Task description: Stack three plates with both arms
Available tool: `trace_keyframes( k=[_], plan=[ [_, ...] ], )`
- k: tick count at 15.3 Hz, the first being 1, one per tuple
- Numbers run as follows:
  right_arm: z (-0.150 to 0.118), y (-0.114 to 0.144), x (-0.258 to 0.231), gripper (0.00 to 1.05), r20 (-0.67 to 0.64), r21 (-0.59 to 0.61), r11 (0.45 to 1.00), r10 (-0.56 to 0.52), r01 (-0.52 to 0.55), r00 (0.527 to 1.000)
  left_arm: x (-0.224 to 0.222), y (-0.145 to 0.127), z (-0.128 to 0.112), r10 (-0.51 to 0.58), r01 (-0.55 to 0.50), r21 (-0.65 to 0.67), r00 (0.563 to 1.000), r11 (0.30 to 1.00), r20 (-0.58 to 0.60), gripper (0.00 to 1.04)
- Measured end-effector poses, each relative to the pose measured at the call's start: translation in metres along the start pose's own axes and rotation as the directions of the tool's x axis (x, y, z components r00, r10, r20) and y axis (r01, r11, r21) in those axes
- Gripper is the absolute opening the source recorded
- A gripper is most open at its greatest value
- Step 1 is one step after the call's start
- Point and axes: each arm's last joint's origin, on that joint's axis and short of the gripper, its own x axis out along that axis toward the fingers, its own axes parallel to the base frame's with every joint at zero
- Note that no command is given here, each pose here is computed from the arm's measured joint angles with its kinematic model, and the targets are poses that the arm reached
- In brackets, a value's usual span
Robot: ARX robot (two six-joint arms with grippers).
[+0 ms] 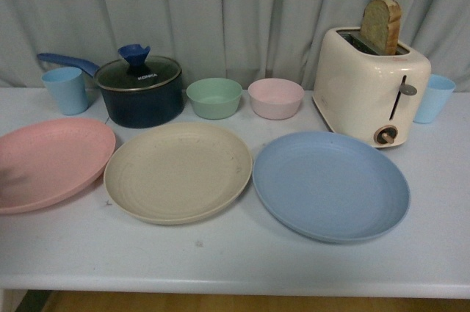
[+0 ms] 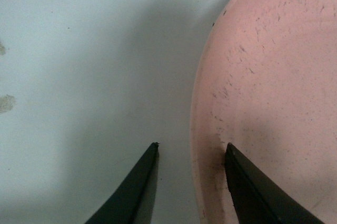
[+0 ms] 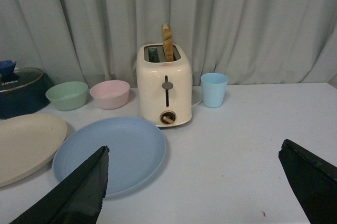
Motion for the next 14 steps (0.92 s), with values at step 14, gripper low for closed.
trace_keyframes(
  k=[14],
  plan=[
    [0.000, 0.000, 0.000, 0.98, 0.000, 0.000, 1.000, 0.000, 0.000, 1.000, -0.137, -0.056, 0.071, -0.100, 0.058, 0.150, 0.953, 0.987, 0.284, 0.03]
  ],
)
